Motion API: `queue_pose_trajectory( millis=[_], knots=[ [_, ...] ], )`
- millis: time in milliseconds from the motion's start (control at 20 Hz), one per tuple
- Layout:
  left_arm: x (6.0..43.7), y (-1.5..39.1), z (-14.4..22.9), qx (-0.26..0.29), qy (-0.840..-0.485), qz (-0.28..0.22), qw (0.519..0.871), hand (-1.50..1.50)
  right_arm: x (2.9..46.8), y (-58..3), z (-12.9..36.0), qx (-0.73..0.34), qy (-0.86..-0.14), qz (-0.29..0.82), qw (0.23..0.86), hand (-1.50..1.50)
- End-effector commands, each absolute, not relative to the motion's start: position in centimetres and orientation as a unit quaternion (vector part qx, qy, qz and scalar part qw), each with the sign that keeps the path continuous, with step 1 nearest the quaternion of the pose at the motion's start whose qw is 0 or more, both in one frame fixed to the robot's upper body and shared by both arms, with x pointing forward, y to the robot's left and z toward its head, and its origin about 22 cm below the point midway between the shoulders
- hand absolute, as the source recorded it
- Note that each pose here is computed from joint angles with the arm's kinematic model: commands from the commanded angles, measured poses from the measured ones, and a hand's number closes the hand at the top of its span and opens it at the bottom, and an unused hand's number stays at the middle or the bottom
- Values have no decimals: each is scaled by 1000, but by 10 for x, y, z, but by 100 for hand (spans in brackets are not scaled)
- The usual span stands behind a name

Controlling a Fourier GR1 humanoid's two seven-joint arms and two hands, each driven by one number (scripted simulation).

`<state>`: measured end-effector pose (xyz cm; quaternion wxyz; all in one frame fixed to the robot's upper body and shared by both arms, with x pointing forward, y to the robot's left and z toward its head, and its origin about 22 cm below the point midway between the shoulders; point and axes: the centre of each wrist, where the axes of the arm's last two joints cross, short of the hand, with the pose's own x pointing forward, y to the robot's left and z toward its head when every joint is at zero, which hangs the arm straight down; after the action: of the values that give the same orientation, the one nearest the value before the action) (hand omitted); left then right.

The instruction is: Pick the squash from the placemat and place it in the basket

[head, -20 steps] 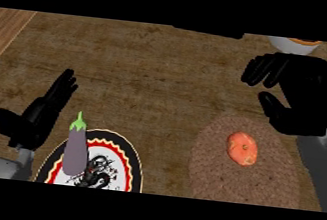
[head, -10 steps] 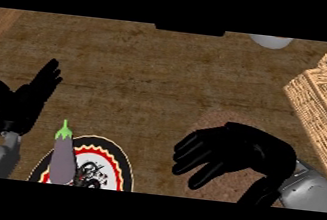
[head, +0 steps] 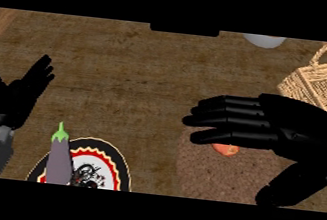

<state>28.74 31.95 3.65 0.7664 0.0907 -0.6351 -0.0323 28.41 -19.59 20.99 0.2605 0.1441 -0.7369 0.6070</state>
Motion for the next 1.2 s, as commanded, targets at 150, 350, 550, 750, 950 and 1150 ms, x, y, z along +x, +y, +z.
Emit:
queue_pose_trajectory(
  millis=[150,350,550,750,950,1150],
  knots=[
    [301,315,40,92,-638,-36,764,0,306,-217,297,-47,-705,649,282,-150],
    [307,312,48,91,-638,-39,764,0,323,-211,313,-34,-621,725,295,-150],
    [298,315,46,81,-635,-51,767,0,332,-216,309,13,-580,755,307,-150],
    [297,307,34,95,-634,-40,766,0,336,-267,311,53,-580,743,330,-150],
    [293,309,35,80,-637,-37,766,0,345,-281,293,84,-601,718,341,-150],
    [291,315,40,74,-638,-39,766,0,355,-295,267,103,-639,674,355,-150]
  ],
)
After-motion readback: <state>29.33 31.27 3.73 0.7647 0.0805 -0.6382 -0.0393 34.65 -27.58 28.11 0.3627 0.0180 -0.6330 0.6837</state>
